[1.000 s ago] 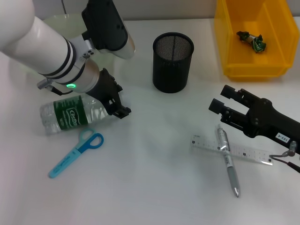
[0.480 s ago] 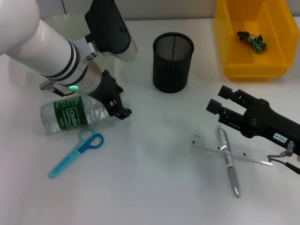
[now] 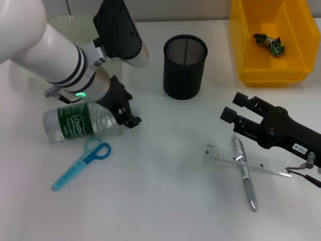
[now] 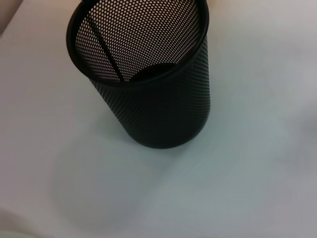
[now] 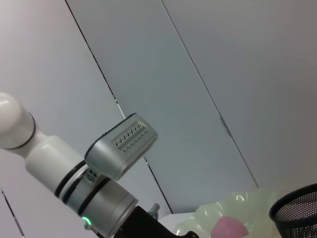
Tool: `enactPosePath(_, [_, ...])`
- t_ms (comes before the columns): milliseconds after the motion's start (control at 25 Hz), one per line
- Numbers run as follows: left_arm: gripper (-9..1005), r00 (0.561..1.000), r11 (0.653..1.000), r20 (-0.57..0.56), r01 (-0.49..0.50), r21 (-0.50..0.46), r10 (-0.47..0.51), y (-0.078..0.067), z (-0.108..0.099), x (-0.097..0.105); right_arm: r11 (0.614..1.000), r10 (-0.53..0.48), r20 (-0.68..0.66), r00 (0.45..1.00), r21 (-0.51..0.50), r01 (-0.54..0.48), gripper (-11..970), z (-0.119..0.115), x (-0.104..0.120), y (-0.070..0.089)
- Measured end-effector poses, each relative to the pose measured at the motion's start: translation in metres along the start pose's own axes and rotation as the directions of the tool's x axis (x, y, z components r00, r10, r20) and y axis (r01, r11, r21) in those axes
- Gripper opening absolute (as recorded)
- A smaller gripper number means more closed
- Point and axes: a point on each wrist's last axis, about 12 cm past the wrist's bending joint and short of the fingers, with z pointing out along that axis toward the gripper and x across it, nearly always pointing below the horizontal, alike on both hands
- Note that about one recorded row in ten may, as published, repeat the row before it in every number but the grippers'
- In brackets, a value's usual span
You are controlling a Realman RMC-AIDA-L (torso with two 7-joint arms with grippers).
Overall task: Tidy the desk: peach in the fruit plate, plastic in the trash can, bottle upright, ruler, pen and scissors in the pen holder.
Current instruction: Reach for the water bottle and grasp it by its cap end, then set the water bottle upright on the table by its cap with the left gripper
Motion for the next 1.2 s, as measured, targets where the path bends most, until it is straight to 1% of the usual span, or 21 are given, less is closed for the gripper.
enactPosePath(160, [632, 1.0, 1.0, 0.0, 0.0, 0.0, 0.0, 0.0, 0.0, 0.0, 1.0, 0.005, 0.005, 1.0, -0.005, -0.005, 741, 0.0, 0.0, 0.001])
enactPosePath(280, [481, 1.0, 1.0, 0.001, 0.001, -0.003, -0.001, 0.0, 0.0, 0.0, 1.0, 0.005, 0.007, 1.0, -0.006, -0.005, 741, 0.0, 0.0, 0.001])
enactPosePath(720, [440, 1.0, 1.0, 0.01, -0.007, -0.026, 0.007, 0.002, -0.005, -0.004, 1.0, 0.004, 0.018, 1.0, -0.001, -0.004, 741, -0.001, -0.002, 0.0])
enactPosePath(880, [441, 0.999, 0.999, 0.04, 0.021, -0.043, -0.02, 0.002, -0.015, -0.009, 1.0, 0.001, 0.018, 1.0, 0.003, -0.001, 741, -0.001, -0.002, 0.0])
enactPosePath(960, [441, 0.998, 0.998, 0.057, 0.025, -0.054, -0.022, 0.002, -0.023, -0.01, 1.0, 0.0, 0.018, 1.0, 0.006, 0.0, 741, -0.001, -0.002, 0.0])
enactPosePath(1000, [441, 0.997, 0.997, 0.079, 0.026, -0.068, -0.02, 0.001, -0.032, -0.011, 1.0, -0.001, 0.017, 1.0, 0.007, 0.001, 741, -0.001, -0.002, -0.001])
enactPosePath(1040, [440, 0.997, 0.997, 0.079, 0.026, -0.068, -0.02, 0.001, -0.032, -0.011, 1.0, -0.001, 0.017, 1.0, 0.007, 0.001, 741, -0.001, -0.002, -0.001])
enactPosePath(1200, [440, 0.991, 0.993, 0.134, 0.033, -0.111, -0.018, 0.0, -0.051, -0.01, 1.0, -0.004, 0.018, 1.0, 0.006, 0.004, 741, 0.0, -0.002, -0.001])
